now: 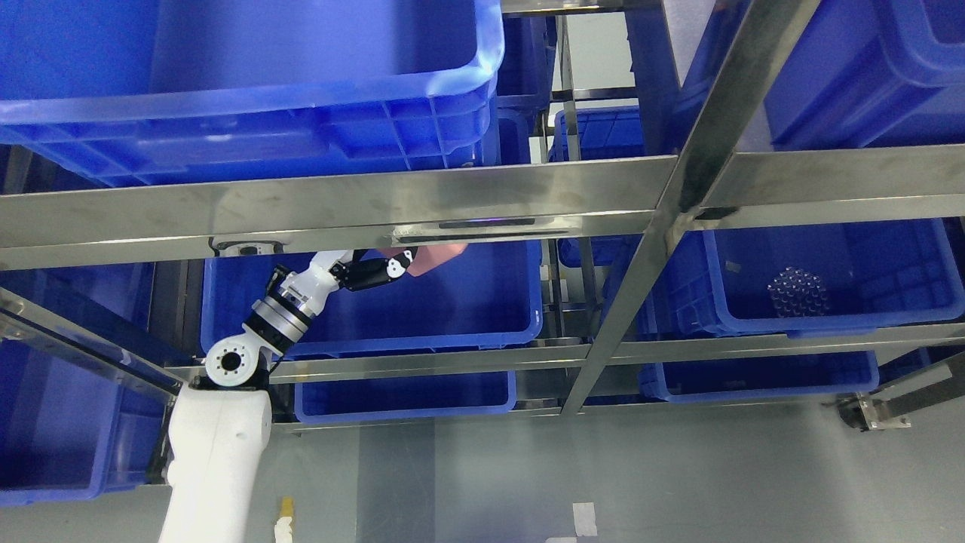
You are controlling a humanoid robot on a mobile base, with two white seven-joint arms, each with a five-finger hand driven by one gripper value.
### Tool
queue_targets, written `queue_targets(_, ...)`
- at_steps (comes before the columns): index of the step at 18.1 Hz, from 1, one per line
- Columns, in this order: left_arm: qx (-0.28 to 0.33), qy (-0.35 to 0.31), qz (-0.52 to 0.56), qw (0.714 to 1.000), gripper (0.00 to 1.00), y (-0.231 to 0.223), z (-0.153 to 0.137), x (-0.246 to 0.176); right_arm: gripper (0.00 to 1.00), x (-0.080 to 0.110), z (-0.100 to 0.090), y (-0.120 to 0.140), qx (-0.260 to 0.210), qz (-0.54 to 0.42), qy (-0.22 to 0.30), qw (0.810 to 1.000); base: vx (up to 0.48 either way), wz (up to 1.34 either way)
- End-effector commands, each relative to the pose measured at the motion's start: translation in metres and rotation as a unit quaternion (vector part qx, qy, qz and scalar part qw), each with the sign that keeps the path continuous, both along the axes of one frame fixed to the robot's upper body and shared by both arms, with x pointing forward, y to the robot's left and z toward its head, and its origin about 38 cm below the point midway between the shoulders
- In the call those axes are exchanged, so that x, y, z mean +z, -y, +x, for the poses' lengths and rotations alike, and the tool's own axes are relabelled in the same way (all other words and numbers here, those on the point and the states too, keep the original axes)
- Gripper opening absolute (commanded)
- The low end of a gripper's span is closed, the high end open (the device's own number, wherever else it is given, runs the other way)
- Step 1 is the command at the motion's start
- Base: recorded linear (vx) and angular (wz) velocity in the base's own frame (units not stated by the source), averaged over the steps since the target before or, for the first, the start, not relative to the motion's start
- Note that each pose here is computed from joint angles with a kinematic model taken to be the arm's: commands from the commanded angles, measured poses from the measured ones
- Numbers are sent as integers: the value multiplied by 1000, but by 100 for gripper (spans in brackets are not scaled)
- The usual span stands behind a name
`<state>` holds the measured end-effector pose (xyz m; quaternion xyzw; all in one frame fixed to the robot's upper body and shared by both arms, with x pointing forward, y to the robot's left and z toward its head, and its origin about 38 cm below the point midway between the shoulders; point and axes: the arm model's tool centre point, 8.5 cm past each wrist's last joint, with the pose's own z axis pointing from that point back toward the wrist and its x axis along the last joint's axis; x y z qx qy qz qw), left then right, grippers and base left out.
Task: Place storage box into left shelf container
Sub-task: 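Lower the pink box into the blue bin on the shelf with the left hand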
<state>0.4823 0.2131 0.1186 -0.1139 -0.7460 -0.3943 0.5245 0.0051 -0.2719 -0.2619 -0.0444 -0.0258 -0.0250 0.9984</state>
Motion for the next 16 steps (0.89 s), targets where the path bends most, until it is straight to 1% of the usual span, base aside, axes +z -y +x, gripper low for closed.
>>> queue_targets(1,-19,-43,135,990,8,-7,14,-24,100,1,8,12,-10,-10,11,1000,0,0)
queue_targets(3,-26,-22,157,987,8,-4,19,-16,100,1,9,12,-10,-10,13,1000,0,0)
queue_targets(7,-31,-17,169,985,9,0,21,-14,100,1,9,12,-10,-10,12,1000,0,0)
queue_targets(9,-32,-15,172,984,10,1,22,-13,100,1,9,12,-10,-10,12,1000,0,0)
queue_targets(10,-33,-14,173,984,13,1,21,-13,100,1,9,12,-10,-10,12,1000,0,0)
queue_targets(11,-34,-15,171,985,27,3,21,-13,100,1,8,12,-10,-10,11,1000,0,0)
queue_targets(12,-34,-14,167,985,50,5,21,-13,100,1,8,12,-10,-10,12,1000,0,0)
queue_targets(13,-31,-12,150,988,67,13,22,-12,100,1,8,12,-10,-10,11,1000,0,0)
queue_targets(15,-24,-4,122,992,85,20,24,-5,100,1,8,12,-10,-10,11,1000,0,0)
queue_targets(16,-13,0,108,994,90,16,26,-1,100,1,8,12,-10,-10,11,1000,0,0)
